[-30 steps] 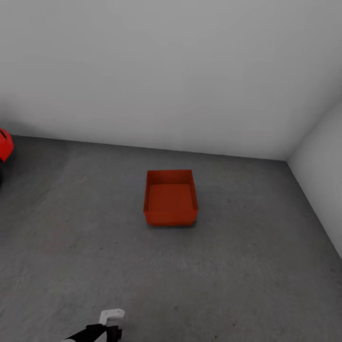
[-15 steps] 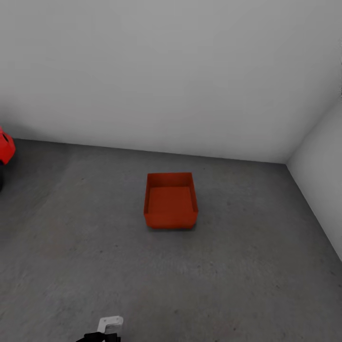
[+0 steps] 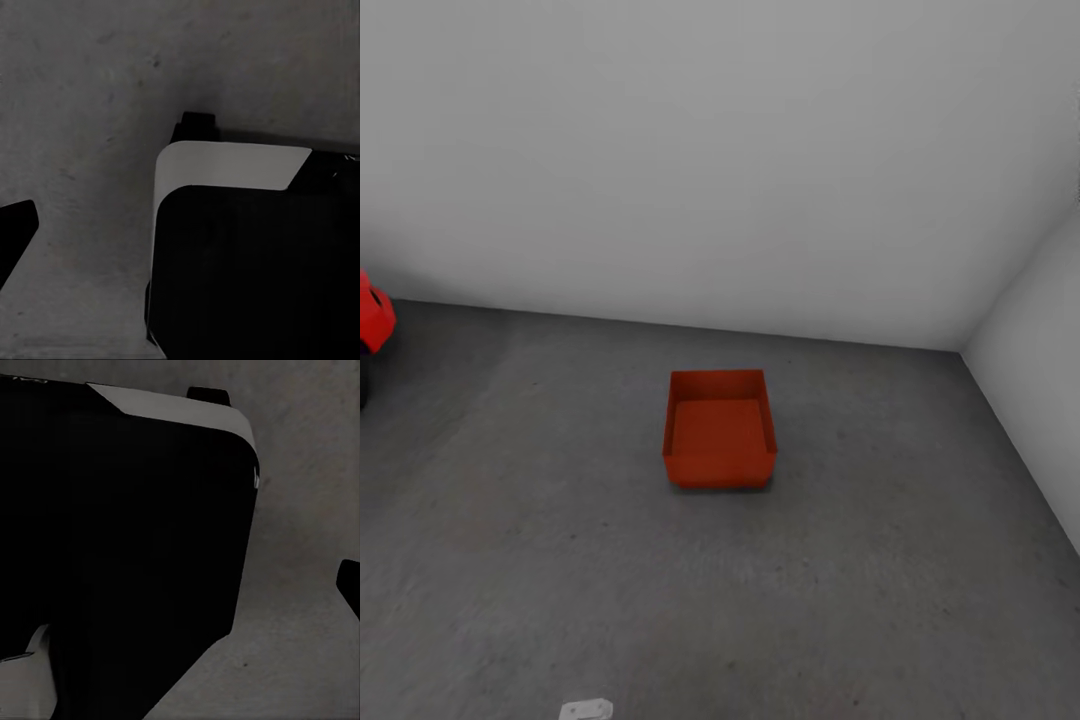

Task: Move the two storage containers from the living room to the garage. In the garage, place one container on the floor and stack the other container on top of it (either order is fine).

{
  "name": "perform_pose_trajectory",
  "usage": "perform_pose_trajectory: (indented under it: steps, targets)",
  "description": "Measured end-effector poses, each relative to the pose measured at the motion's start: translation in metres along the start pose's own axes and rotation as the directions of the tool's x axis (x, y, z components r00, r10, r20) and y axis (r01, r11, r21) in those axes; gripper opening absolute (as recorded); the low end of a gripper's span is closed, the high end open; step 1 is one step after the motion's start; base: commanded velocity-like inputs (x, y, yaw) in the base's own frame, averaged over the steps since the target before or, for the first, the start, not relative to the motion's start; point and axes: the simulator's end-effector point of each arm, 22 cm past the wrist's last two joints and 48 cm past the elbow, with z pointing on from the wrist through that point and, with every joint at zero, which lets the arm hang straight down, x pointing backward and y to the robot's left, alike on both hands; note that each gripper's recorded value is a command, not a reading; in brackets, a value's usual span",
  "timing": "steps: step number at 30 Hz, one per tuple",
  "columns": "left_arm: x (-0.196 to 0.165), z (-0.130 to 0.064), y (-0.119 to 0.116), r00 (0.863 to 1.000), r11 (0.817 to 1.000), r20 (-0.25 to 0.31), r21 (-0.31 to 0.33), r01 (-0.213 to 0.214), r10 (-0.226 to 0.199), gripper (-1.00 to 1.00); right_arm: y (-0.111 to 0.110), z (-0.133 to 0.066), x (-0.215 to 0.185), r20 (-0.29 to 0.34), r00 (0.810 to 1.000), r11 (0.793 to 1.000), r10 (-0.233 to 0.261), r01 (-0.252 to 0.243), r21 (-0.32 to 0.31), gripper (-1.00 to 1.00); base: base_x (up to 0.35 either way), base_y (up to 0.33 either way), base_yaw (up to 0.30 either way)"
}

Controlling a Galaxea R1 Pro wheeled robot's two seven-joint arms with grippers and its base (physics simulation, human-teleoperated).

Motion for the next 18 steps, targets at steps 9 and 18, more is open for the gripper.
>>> perform_pose_trajectory:
  steps: [9,18]
  targets:
    - [0.041,0.002,0.026,0.999,1.0,-0.045,0.001,0.0,0.0,1.0,0.002,-0.003,0.018,0.0,1.0,1.0,0.005,-0.005,-0.003,1.0,0.0,0.0,-0.005]
    - [0.052,0.002,0.041,1.0,1.0,-0.007,-0.01,0.005,-0.005,1.0,0.005,-0.006,0.035,-0.011,1.0,1.0,0.003,-0.003,-0.007,1.0,0.0,0.0,-0.074]
